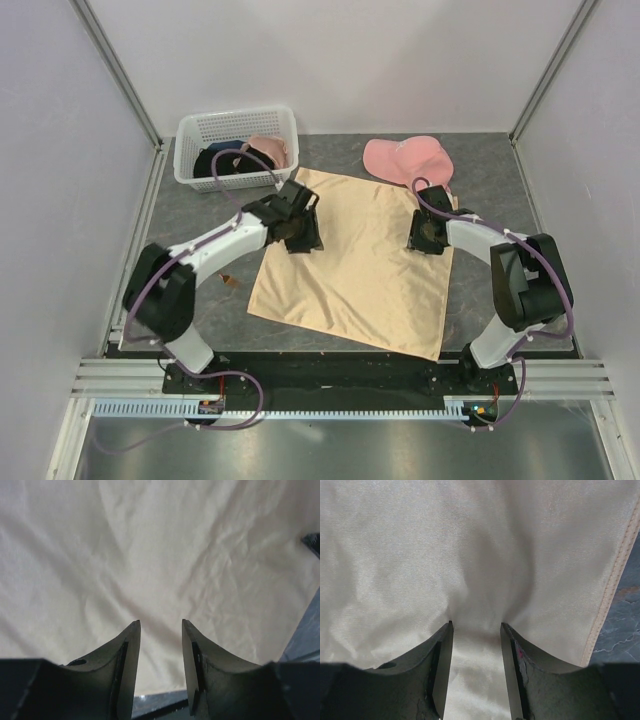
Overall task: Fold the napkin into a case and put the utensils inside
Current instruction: Flatten the napkin at the center of the board.
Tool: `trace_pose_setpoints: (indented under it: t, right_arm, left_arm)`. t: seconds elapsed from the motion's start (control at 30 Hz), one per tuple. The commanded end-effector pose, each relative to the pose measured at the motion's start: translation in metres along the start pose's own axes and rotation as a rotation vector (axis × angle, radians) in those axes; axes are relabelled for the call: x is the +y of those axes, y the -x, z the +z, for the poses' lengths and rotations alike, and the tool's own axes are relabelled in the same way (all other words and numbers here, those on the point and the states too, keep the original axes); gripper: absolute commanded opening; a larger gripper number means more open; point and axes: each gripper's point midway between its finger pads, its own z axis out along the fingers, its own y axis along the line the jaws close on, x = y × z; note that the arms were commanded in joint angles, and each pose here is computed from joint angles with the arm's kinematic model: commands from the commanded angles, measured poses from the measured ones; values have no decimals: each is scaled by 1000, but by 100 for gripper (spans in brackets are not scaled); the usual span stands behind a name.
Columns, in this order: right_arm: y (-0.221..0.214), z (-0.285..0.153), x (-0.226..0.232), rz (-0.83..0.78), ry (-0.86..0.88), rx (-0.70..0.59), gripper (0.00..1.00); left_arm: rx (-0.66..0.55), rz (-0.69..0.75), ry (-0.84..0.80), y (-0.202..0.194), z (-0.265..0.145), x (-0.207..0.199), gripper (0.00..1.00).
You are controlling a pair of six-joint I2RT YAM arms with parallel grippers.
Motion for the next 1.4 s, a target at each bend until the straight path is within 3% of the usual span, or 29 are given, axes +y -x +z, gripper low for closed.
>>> trace_pose_setpoints:
  t: [0.0,0.13,0.33,0.6,0.8,1.0,1.13,1.27,1.37]
  right_arm:
    - [-16,0,9,-35,33,48,52]
    - [-21,3,13,-61,36,61,54]
    - [-30,2,9,-71,37,69,54]
    - [-64,3,17,-5,96,122,53]
    - [-48,9,21,7,90,76,53]
    - [-14,13,18,-43,-1,29,56]
    - [-2,-7,18,-63,-12,0,71]
    - [-28,-46,13,-82,-36,18,86]
    - [-64,-74,7,2,-12,61,87]
  left_arm:
    - [-13,59,92,41,35,8,45]
    - [85,23,181,23,76,38,45]
    - [142,-8,246,-22,80,76,44]
    - [137,-29,252,9,98,82,45]
    - [153,-35,232,45,116,84,45]
    - [100,-8,207,71,89,66,47]
    - [28,0,152,79,45,52,48]
    - [3,15,128,67,11,54,49]
    - [-22,13,107,53,-12,58,49]
